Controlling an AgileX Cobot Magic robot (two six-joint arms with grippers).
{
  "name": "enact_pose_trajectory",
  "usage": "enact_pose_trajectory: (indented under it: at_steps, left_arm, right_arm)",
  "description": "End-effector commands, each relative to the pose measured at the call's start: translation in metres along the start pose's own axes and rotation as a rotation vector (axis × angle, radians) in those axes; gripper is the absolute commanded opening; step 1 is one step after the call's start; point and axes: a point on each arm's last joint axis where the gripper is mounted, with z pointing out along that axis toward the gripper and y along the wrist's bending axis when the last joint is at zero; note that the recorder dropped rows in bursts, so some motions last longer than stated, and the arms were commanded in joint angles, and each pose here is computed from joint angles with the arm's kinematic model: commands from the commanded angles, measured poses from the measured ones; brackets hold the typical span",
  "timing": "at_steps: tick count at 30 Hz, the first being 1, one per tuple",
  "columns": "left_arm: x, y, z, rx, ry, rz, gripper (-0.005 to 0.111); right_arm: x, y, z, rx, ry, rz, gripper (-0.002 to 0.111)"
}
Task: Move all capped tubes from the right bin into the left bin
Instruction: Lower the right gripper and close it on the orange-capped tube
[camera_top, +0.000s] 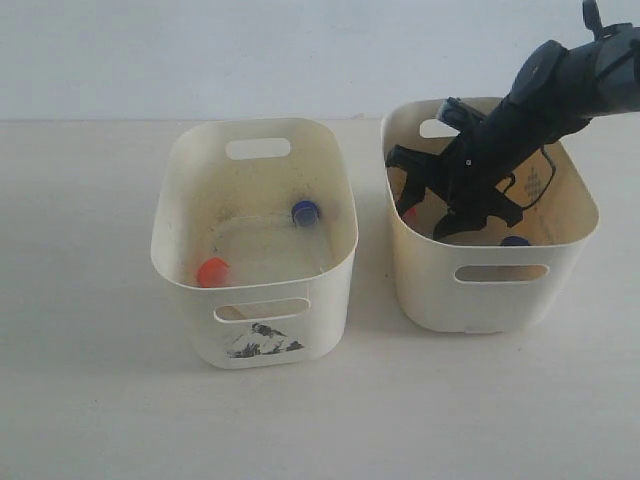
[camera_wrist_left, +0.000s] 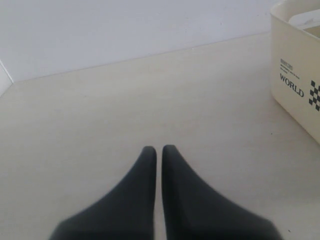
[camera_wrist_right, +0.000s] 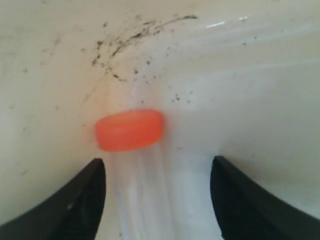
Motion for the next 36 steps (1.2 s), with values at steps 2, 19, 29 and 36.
enact_pose_trajectory:
  at_steps: [2, 19, 29, 36]
  left_arm:
    - [-0.002, 0.000, 0.000, 0.002, -0.008, -0.013, 0.004]
    - [-0.002, 0.000, 0.000, 0.002, -0.008, -0.013, 0.004]
    - [-0.002, 0.000, 0.000, 0.002, -0.008, -0.013, 0.004]
    - [-0.002, 0.000, 0.000, 0.002, -0.008, -0.013, 0.004]
  right_arm:
    - [-0.001, -0.010, 0.010, 0.043, -0.023, -0.024, 0.061]
    - [0.000, 0.000, -0.007, -0.008, -0.021, -0.031, 0.061]
    - [0.000, 0.007, -0.008, -0.075, -0.025, -0.045, 0.061]
    - [-0.002, 0.011, -0.008, -0.120, -0.050, -0.060, 0.061]
